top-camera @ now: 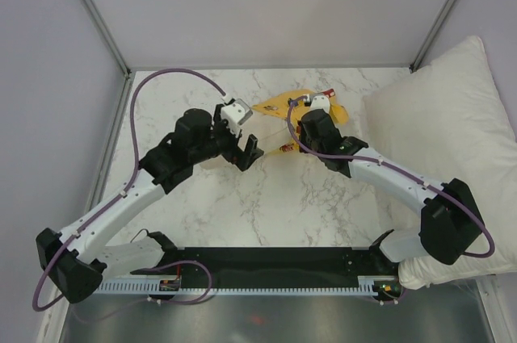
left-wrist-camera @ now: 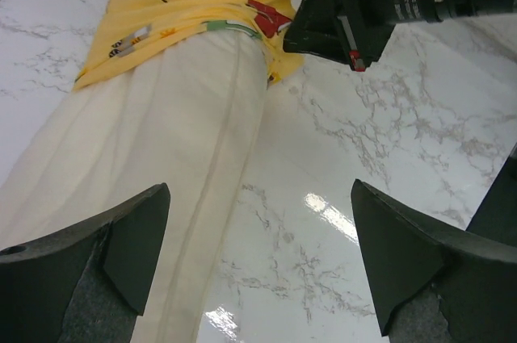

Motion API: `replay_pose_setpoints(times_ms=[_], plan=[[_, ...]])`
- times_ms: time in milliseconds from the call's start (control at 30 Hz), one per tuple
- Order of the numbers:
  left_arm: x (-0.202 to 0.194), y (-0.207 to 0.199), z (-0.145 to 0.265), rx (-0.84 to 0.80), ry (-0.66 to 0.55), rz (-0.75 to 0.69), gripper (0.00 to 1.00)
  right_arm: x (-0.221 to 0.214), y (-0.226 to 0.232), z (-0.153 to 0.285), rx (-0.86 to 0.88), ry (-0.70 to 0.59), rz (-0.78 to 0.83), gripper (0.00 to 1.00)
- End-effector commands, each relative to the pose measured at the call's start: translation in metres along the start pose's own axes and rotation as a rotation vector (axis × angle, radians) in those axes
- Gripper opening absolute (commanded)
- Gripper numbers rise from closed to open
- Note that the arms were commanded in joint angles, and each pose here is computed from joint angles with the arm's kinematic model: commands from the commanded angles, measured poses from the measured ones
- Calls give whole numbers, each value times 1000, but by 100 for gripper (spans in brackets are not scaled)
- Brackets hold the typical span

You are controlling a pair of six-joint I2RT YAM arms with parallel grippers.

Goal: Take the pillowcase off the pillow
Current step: Pull out the pillow

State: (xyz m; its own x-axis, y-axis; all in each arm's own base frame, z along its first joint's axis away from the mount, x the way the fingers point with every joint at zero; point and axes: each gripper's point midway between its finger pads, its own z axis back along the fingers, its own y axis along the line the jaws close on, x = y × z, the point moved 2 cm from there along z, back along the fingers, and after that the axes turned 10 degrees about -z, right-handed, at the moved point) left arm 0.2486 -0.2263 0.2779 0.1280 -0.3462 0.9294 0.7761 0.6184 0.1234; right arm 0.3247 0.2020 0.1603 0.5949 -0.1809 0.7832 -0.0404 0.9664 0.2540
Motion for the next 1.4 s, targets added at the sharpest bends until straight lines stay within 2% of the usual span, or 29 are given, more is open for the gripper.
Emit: replay_pose_setpoints(times_ms=[0,133,200,333,433,600,633,700,733,767,800,900,933,1033,1133,1200,1367], plan=[[11,1,-17,-14,-23,-189,100,38,30,14,130,-111,-95,0],[8,10,-31,22,4,-256,100,36,34,20,167,-109,-112,0],[-4,11,-46,18,50,-272,100,33,33,22,176,-104,-122,0],[-33,29,-70,117,164,-307,100,32,39,28,228,-98,-134,0],[-48,27,-82,101,208,-318,100,33,41,32,245,-101,-135,0],[-74,48,-94,225,331,-349,99,33,48,41,302,-89,-136,0],[-78,44,-98,202,336,-342,90,33,48,43,305,-88,-136,0],[-84,39,-100,165,349,-328,65,36,48,47,315,-96,-129,0],[-83,37,-101,160,351,-309,23,36,47,48,306,-93,-122,0],[-88,37,-104,159,371,-304,7,39,47,51,308,-97,-115,0],[-90,37,-105,162,389,-300,2,43,46,55,305,-108,-101,0],[-98,37,-108,160,455,-270,2,57,42,73,296,-126,-63,24],[-95,39,-106,176,472,-258,2,63,39,82,279,-127,-55,46],[-88,44,-101,207,481,-246,2,85,26,112,239,-193,-41,70],[-81,45,-90,229,476,-229,2,104,12,141,203,-257,-34,80],[-81,46,-84,238,486,-228,2,107,5,146,170,-255,-31,82],[-74,47,-70,253,474,-217,2,82,-11,120,45,-171,9,87]])
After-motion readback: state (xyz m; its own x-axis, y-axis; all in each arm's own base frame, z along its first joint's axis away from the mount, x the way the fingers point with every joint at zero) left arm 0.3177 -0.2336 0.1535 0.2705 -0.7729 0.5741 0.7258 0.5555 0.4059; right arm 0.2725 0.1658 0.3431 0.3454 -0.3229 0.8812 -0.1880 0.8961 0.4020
